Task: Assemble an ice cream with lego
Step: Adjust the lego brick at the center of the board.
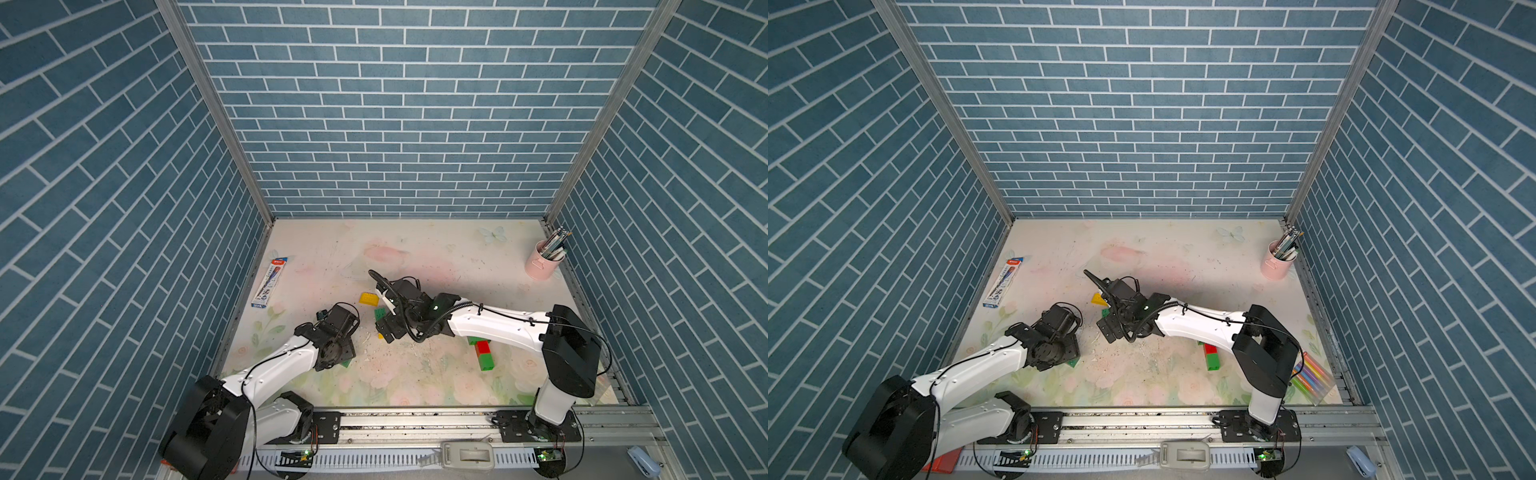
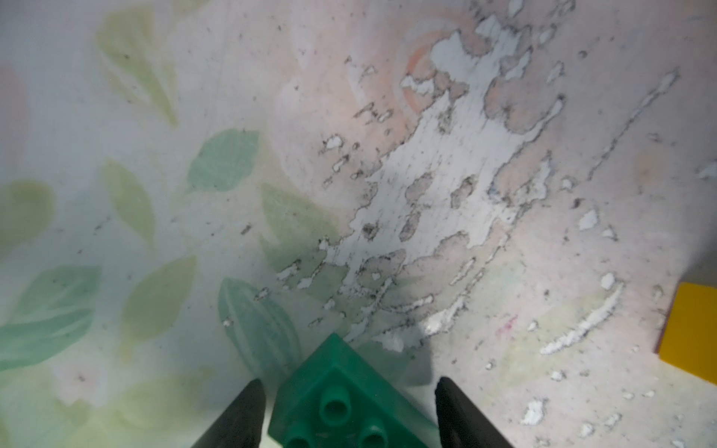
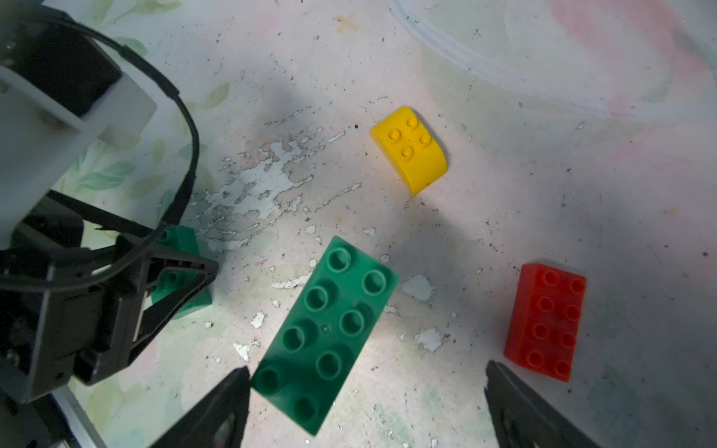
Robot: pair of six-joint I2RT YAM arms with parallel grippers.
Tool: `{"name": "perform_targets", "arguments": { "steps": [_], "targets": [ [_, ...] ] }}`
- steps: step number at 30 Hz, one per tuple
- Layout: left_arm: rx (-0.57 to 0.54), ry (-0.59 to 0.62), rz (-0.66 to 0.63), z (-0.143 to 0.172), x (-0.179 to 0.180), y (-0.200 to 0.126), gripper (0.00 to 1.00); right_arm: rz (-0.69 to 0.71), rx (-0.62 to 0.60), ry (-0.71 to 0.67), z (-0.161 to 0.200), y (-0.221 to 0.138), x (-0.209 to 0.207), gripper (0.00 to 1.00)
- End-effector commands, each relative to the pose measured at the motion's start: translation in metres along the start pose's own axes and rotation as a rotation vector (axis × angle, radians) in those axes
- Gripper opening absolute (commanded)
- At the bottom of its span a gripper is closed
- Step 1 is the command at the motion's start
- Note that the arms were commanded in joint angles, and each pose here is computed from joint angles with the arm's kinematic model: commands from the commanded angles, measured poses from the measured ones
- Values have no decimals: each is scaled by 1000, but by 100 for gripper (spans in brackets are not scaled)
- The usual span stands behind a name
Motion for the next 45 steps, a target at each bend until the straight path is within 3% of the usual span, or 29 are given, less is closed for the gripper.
{"name": "perform_targets", "arguments": {
  "steps": [1,20,29,45],
  "targets": [
    [22,-20,-34,8,9,3,71,47,19,-50,2,4,-2,95],
    [19,-17,-39,8,11,2,72,13,19,-66,1,7,18,94],
    [17,-25,-32,10,11,1,72,80,52,-74,3,21,11,93],
    [11,-27,-22,8,10,-3,75,181,51,-65,15,7,-14,91]
  ]
}}
Point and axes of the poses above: each gripper's point midway between its finger pads, its own y axis out along the fingers, its own x axis along the line the jaws close on, z = x × y, the point moved 2 cm from there along -y, back along the fingers, and after that the axes turned 9 degrees about y, right-handed, at the moved point
